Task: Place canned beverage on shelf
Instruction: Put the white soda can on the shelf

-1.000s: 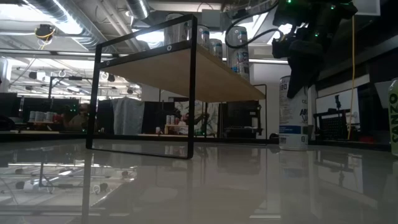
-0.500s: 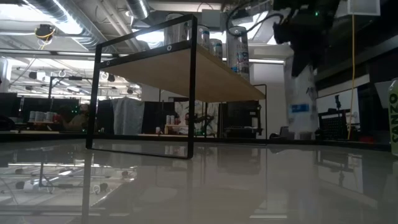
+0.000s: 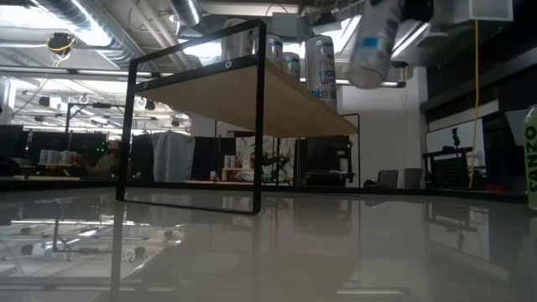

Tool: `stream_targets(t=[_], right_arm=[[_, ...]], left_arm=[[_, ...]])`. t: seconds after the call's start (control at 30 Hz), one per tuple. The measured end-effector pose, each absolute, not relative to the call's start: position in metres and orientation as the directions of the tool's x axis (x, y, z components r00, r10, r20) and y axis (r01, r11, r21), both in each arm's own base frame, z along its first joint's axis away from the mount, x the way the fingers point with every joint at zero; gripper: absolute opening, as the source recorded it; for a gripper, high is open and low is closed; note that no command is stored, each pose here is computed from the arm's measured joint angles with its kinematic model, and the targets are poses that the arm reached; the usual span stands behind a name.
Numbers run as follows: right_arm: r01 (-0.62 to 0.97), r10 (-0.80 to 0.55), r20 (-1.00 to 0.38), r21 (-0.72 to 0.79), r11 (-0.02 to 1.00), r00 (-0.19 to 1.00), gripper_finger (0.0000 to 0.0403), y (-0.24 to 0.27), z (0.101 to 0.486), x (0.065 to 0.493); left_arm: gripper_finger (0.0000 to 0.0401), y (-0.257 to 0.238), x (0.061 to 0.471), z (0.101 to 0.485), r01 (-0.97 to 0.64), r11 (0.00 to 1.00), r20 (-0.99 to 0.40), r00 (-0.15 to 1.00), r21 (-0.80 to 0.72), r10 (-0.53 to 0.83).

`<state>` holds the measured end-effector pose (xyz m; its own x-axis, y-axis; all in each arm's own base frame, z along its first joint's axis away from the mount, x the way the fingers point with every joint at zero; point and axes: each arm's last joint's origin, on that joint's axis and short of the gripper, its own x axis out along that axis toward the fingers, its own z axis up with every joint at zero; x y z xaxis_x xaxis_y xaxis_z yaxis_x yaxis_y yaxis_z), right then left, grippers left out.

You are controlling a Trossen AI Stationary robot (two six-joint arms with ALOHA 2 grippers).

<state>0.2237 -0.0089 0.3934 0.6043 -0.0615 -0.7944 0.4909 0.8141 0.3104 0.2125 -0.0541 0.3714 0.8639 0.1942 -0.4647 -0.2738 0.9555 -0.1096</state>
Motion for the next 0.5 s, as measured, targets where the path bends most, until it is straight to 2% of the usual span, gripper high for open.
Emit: stream_targets(t=[0.23, 0.5], right_arm=[[0.435, -0.101, -0.760, 0.253, 0.864, 0.642, 0.0245, -0.004, 0.416, 0.255], [0.367, -0.150, -0.763, 0.121, 0.923, 0.628, 0.0246, -0.006, 0.417, 0.308]], left_arm=[[0.0299, -0.054, 0.213, 0.371, -0.274, 0.956, -0.465, 0.864, -0.110, 0.194], [0.0299, -0.054, 0.213, 0.371, -0.274, 0.956, -0.465, 0.864, -0.110, 0.194]])
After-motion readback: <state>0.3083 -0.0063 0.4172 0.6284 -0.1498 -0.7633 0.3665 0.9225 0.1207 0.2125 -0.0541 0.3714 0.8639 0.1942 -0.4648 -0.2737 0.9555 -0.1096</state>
